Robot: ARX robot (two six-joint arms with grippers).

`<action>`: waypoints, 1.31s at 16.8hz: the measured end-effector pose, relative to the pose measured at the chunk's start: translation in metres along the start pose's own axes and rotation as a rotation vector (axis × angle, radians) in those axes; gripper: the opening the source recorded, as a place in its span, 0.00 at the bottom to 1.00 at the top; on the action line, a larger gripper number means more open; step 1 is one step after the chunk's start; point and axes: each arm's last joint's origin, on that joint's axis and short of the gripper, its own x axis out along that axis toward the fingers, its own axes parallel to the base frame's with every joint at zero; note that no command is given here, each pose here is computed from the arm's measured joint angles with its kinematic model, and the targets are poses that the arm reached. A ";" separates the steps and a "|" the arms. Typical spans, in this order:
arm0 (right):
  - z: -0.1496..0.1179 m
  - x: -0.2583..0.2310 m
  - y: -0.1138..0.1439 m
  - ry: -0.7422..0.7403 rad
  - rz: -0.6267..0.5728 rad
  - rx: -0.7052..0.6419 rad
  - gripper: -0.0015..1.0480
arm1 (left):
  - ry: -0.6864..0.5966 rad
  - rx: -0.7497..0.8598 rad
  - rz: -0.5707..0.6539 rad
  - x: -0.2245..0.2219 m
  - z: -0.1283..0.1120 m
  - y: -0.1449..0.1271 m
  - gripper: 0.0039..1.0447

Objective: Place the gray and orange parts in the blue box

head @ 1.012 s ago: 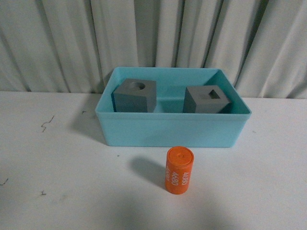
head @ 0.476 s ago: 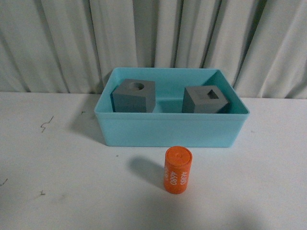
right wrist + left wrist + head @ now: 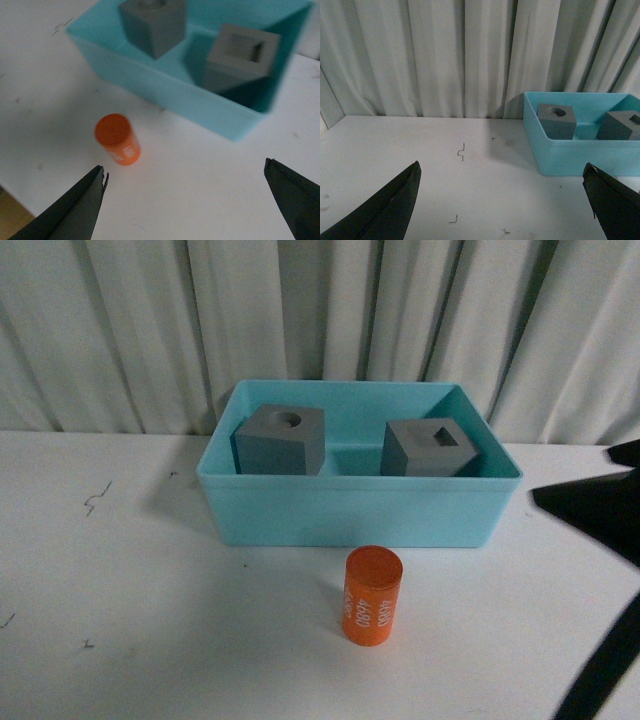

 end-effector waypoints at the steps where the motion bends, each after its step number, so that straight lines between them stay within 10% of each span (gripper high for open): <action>1: 0.003 0.013 0.011 0.018 0.051 -0.060 0.94 | 0.000 0.000 0.000 0.000 0.000 0.000 0.94; 22: -0.024 0.156 0.055 0.236 0.086 -0.077 0.93 | 0.000 0.000 0.000 0.000 0.000 0.000 0.94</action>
